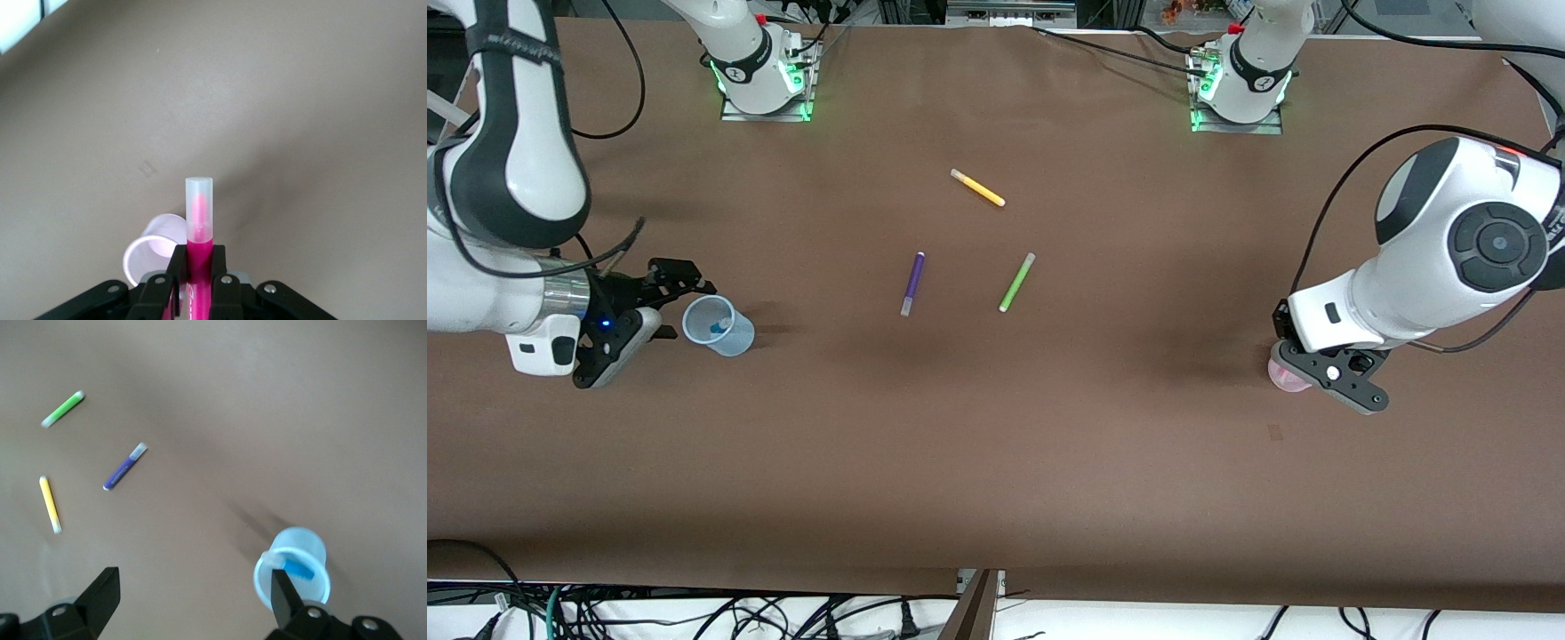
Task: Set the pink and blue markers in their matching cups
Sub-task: 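Drop the blue marker into the blue cup while the left gripper lowers pink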
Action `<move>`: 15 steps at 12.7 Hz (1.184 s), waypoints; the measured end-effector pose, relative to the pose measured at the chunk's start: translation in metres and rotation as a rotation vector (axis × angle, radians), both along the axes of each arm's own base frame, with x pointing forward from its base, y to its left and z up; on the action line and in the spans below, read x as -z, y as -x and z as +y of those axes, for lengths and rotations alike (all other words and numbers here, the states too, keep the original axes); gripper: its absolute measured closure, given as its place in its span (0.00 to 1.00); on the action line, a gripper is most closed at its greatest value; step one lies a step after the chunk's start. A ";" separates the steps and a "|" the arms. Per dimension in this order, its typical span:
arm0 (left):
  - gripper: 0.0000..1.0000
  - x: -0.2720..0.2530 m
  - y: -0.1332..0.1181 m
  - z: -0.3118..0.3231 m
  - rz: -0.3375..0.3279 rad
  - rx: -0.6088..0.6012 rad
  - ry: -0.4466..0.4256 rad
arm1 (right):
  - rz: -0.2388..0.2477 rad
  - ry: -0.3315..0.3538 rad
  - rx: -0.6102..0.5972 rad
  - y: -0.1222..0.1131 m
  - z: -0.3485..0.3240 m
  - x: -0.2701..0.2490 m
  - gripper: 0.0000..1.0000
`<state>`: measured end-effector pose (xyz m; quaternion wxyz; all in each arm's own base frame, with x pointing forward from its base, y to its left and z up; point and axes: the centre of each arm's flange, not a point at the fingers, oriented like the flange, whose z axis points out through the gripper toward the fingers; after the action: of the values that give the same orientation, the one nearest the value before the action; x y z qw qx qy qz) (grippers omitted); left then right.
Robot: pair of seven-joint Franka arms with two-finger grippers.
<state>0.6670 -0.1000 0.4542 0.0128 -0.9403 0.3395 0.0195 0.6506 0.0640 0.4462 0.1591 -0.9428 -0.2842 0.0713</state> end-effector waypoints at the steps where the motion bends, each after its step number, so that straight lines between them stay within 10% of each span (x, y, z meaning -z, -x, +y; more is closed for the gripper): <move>1: 0.81 0.007 -0.001 0.009 -0.009 0.072 0.009 | 0.021 0.045 0.052 0.001 0.007 -0.010 0.00; 8: 0.81 0.093 0.027 0.121 -0.083 0.276 0.284 | 0.123 0.221 0.342 0.010 0.018 -0.068 0.00; 15: 0.81 0.134 0.038 0.153 -0.144 0.416 0.539 | 0.158 0.296 0.375 0.017 0.008 -0.077 0.00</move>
<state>0.6286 0.0528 0.3204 -0.2082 -0.8196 0.5151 -0.1402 0.6340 0.0718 0.5233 0.0514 -0.9836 -0.0775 0.1547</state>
